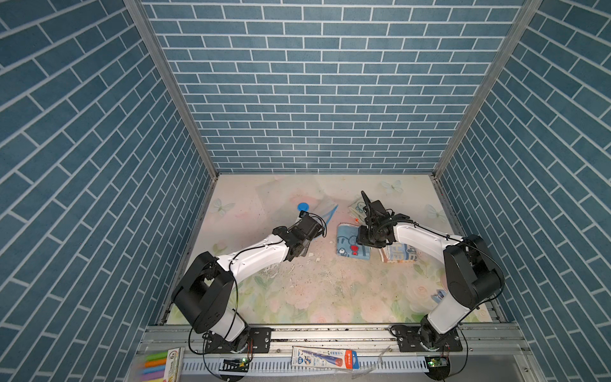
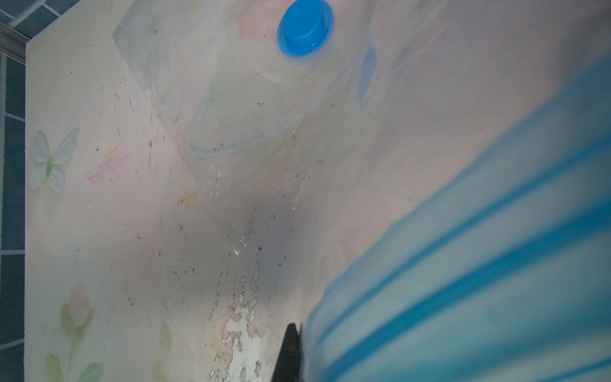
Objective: Place the folded towel into the vacuum bag
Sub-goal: Adjust the towel at the center of the board.
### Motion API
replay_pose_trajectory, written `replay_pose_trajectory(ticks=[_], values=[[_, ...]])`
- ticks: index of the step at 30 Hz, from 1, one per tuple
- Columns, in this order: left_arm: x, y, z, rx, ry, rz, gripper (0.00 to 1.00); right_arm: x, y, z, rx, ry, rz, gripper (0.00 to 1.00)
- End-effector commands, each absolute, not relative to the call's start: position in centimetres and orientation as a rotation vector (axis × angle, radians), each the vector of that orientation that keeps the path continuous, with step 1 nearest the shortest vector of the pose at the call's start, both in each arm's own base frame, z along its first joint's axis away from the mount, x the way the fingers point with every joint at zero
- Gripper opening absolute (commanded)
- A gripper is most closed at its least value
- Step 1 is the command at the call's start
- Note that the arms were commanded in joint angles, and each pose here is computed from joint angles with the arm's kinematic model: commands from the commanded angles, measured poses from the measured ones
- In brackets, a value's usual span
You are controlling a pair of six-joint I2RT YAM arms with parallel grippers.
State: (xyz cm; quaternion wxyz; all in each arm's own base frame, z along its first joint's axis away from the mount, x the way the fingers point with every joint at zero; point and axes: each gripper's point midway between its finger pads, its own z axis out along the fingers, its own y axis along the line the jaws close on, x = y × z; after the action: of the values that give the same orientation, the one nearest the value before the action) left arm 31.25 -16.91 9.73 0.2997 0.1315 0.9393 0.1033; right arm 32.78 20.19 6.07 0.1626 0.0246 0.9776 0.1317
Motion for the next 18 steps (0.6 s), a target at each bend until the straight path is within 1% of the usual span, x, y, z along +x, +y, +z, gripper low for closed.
replay_pose_trajectory(ticks=[1,4,9,13,18], values=[[30.9,-16.0,9.8,0.358,2.497,0.355,0.0,34.7,19.4,6.4,0.072,2.747,0.312,0.56],[30.4,-15.3,9.5,0.343,2.504,0.392,0.0,35.4,19.5,6.2,0.068,2.747,0.325,0.55],[29.8,-14.4,9.1,0.311,2.526,0.438,0.0,36.0,20.0,5.7,0.027,2.751,0.328,0.49],[29.3,-12.6,9.3,0.257,2.522,0.54,0.0,36.2,20.0,5.1,0.018,2.757,0.321,0.48],[29.2,-12.8,9.2,0.256,2.528,0.532,0.0,35.9,20.4,4.5,0.024,2.765,0.356,0.42]])
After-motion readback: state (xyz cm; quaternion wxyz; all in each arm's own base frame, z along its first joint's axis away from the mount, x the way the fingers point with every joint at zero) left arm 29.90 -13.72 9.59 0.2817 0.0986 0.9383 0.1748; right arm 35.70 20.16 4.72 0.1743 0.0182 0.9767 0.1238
